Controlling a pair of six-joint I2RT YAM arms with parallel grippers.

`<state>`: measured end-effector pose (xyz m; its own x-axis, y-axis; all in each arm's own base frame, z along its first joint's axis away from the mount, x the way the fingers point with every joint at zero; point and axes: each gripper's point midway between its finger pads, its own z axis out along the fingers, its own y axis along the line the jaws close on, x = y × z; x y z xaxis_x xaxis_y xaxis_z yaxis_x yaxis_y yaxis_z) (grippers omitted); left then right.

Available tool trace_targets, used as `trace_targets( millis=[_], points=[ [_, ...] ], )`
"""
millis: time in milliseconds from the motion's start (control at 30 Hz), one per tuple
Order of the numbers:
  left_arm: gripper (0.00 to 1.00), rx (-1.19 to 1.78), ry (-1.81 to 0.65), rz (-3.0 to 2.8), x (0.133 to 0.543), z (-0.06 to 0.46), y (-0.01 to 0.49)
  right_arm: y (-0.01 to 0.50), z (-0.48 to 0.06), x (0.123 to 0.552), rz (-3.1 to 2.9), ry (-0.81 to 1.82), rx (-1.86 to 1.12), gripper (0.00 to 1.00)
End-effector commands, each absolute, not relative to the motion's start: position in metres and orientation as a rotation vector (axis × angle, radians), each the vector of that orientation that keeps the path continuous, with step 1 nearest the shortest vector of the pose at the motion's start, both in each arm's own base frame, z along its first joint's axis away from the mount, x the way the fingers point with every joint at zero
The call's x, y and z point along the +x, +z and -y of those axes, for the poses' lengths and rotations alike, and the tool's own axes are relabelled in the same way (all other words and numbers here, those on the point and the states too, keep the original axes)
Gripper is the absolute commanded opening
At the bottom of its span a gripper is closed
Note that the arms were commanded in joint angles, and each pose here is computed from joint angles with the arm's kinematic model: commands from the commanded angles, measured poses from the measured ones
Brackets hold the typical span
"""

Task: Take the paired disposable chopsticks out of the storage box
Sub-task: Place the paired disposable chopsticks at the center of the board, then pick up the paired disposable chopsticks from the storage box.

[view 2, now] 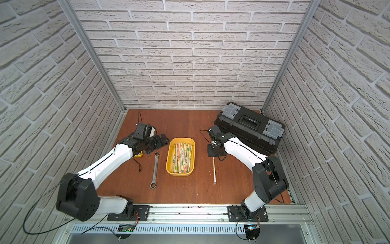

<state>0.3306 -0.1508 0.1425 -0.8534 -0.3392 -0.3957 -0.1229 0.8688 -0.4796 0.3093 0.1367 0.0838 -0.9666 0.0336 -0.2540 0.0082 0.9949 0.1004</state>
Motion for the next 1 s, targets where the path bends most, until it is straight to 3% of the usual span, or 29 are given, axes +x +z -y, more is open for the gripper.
trace_targets(
  millis=[0, 167, 267, 433, 700, 967],
  points=[
    [0.98, -0.319, -0.610, -2.551, 0.335, 0.155, 0.147, 0.077, -0.133, 0.319, -2.860, 0.121, 0.036, 0.05],
    [0.98, -0.329, -0.605, -2.555, 0.335, 0.155, 0.142, 0.079, -0.135, 0.324, -2.859, 0.173, 0.065, 0.32],
    [0.98, -0.330, -0.603, -2.559, 0.333, 0.155, 0.139, 0.091, -0.139, 0.325, -2.836, 0.244, 0.076, 0.41],
    [0.98, -0.329, -0.593, -2.561, 0.332, 0.153, 0.139, 0.125, -0.165, 0.322, -2.771, 0.527, 0.048, 0.47],
    [0.98, -0.385, -0.580, -2.554, 0.333, 0.138, 0.133, 0.187, -0.224, 0.315, -2.607, 1.074, -0.085, 0.48],
    [0.98, -0.441, -0.604, -2.527, 0.337, 0.122, 0.130, 0.217, -0.244, 0.315, -2.532, 1.233, -0.135, 0.48]
  ],
)
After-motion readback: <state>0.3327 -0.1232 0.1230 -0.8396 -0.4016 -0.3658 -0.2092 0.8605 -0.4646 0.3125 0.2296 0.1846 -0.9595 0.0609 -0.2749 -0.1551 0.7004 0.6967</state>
